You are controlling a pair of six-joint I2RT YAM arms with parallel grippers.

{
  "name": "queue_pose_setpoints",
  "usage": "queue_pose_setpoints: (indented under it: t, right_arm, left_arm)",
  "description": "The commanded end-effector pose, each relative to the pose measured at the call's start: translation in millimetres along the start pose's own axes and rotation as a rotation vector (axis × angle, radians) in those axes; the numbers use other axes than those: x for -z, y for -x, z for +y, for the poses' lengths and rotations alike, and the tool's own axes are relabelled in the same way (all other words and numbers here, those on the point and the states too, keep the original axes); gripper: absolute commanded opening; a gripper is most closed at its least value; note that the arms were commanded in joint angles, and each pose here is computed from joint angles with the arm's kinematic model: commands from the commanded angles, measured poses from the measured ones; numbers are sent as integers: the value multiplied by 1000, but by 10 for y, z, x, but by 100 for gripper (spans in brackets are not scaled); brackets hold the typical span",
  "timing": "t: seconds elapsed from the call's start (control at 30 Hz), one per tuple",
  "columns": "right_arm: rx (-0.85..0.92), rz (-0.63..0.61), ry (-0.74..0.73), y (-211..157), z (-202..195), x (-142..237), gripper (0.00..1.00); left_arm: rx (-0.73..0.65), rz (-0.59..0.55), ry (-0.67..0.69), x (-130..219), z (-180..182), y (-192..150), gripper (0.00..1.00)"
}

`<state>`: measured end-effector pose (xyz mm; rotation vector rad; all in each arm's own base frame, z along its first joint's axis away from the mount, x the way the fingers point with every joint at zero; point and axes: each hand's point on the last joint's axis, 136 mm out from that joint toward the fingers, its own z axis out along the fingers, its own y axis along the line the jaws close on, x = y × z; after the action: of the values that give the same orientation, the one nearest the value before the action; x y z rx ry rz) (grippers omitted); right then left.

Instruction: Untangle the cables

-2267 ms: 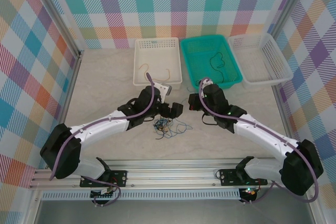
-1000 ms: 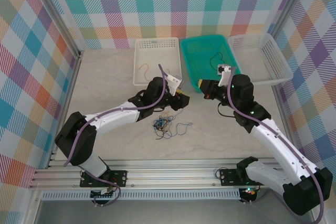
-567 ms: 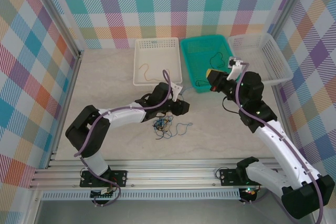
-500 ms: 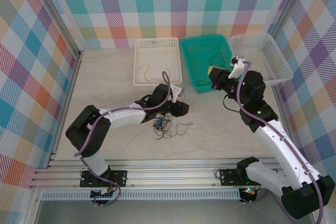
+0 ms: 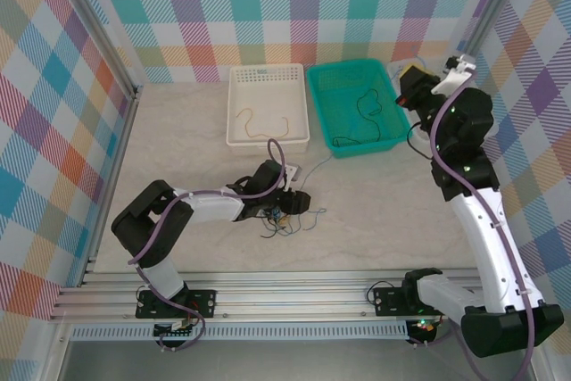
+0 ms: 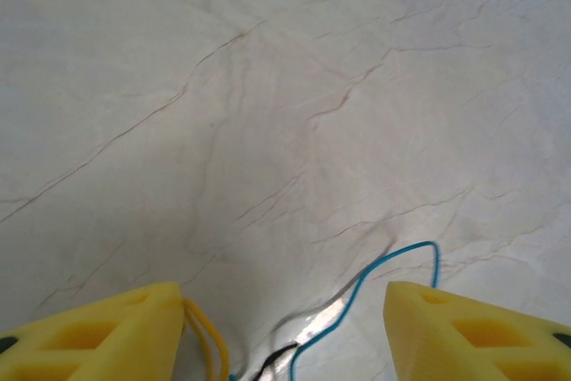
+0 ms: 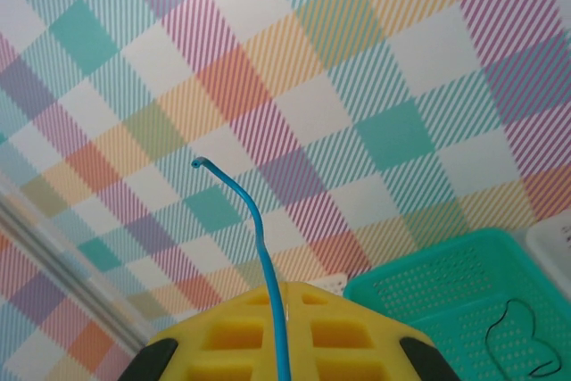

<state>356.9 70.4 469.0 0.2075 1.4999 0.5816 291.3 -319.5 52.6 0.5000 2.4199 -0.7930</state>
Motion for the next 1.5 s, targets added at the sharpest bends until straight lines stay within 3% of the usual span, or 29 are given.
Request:
queue_pose_setpoints:
  t: [0.0,0.37,0.63,0.93,1.3,1.47]
  right_arm:
    - [51,-91,-17,342,21,14,0]
    - [151,-275,-58,1142,60,161,0]
    - [248,-328,-86,1520,124,165,0]
    - [304,-263,-177,1392,-159,-114,0]
    - [318,-233,-180,1316,-265,-275,0]
    - [360,-239,-191,1362,-327,-454,0]
  left_arm:
    - [28,-8,53,27,152,-62,63]
    - [39,1,104,20,282,-151,69]
    - [39,7,117,11,316,-169,74]
    - [64,-63,34,170,88,114,80]
    - [100,-213,-17,625,-94,529,100]
    - [101,-243,10,726,-70,585,100]
